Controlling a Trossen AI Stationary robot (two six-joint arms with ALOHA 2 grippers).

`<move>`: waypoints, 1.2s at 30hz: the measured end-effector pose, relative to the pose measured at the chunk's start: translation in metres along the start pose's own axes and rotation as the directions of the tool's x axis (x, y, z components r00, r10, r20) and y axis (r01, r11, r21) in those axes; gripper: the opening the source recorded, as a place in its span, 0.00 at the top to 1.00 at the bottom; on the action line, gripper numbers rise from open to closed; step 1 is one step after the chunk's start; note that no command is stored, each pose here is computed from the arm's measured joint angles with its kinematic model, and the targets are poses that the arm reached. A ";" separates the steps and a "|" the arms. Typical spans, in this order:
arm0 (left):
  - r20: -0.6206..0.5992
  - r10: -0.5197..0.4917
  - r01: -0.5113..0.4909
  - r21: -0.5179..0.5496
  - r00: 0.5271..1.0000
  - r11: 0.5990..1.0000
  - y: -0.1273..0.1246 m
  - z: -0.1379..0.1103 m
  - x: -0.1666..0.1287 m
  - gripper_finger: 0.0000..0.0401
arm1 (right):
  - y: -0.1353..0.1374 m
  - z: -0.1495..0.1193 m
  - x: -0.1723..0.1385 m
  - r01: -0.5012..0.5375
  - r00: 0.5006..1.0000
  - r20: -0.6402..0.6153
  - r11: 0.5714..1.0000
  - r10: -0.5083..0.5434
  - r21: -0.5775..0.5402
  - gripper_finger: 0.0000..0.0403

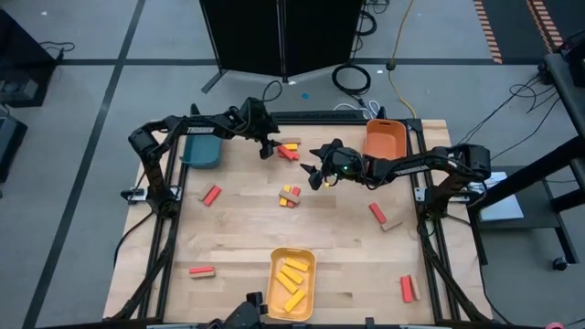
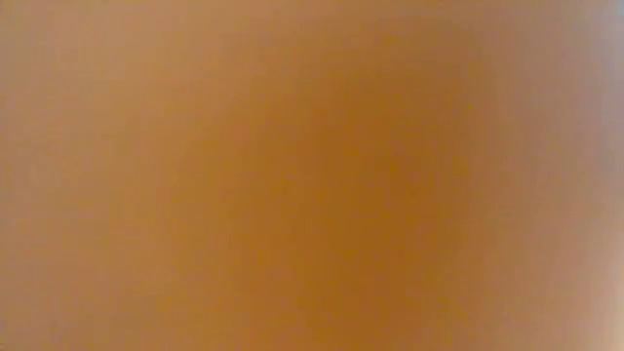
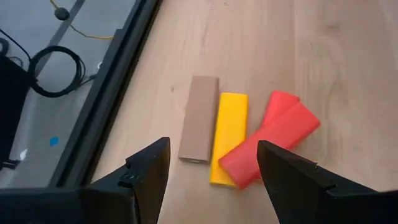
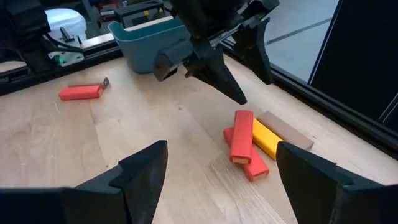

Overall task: Sort blocks
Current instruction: Put the red block into the orange bin

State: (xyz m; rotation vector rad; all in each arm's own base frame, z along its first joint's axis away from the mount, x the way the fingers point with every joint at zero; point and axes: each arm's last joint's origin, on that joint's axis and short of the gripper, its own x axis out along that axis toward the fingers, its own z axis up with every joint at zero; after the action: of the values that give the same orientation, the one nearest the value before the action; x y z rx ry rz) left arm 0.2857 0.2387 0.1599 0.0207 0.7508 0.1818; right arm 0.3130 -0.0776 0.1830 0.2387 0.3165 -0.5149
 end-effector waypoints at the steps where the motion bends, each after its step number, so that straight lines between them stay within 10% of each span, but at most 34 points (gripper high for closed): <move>1: 0.000 0.000 0.000 0.000 1.000 1.000 0.000 0.000 0.000 0.41 | 0.000 0.000 0.000 0.000 1.000 0.000 1.000 0.000 0.001 0.34; 36: -0.052 -0.005 0.010 0.107 0.999 0.994 -0.031 0.017 -0.007 0.41 | 0.005 -0.001 -0.001 -0.038 0.999 -0.005 0.999 0.038 0.019 0.34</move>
State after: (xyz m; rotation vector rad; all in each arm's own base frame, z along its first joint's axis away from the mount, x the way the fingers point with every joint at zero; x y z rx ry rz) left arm 0.2967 0.2081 0.1744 0.1155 0.8118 0.1350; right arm 0.3146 -0.0729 0.1829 0.2643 0.3115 -0.4805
